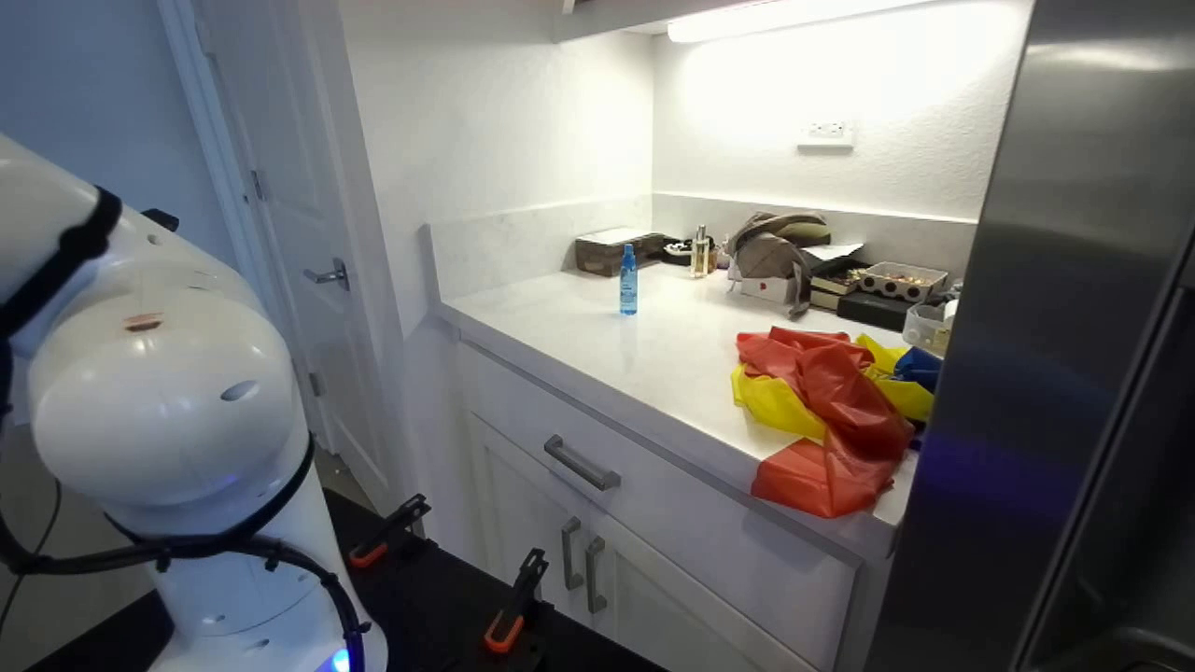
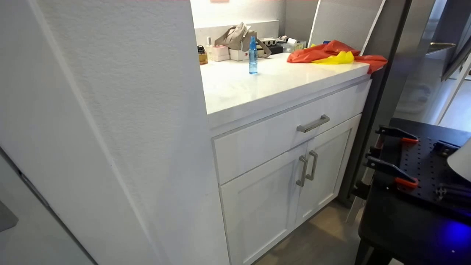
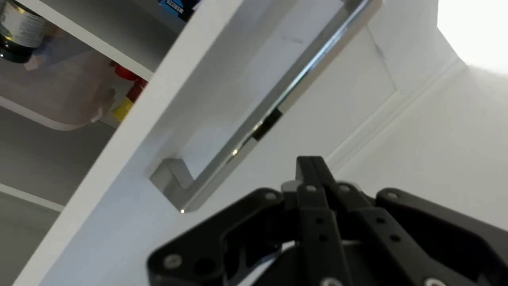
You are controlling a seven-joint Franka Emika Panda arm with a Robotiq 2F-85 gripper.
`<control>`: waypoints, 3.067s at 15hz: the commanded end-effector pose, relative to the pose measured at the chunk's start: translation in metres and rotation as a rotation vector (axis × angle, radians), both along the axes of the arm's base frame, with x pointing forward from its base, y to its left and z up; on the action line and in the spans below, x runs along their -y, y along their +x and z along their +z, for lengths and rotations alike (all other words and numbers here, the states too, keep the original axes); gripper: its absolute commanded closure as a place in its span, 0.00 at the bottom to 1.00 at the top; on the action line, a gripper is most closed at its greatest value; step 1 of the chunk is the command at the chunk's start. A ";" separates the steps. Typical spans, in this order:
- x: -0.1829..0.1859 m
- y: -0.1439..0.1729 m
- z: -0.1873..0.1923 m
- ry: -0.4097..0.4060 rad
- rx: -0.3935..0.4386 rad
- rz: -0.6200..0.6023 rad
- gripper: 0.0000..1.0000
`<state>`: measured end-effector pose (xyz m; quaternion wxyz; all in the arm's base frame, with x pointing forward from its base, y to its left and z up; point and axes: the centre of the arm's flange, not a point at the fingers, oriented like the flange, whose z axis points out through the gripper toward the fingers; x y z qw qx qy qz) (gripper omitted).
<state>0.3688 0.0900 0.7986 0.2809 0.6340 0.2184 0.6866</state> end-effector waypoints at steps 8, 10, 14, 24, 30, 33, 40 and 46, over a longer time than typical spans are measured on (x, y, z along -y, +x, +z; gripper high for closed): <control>0.036 0.028 0.000 0.057 0.009 -0.133 1.00; 0.047 0.035 0.000 0.069 0.006 -0.149 1.00; 0.067 0.057 -0.002 0.100 0.017 -0.155 1.00; 0.077 0.120 0.023 0.160 0.060 -0.143 1.00; 0.075 0.134 0.028 0.188 0.071 -0.142 1.00; 0.083 0.137 0.030 0.224 0.065 -0.164 1.00; 0.112 0.152 0.026 0.262 0.067 -0.173 1.00; 0.128 0.167 0.024 0.274 0.067 -0.183 1.00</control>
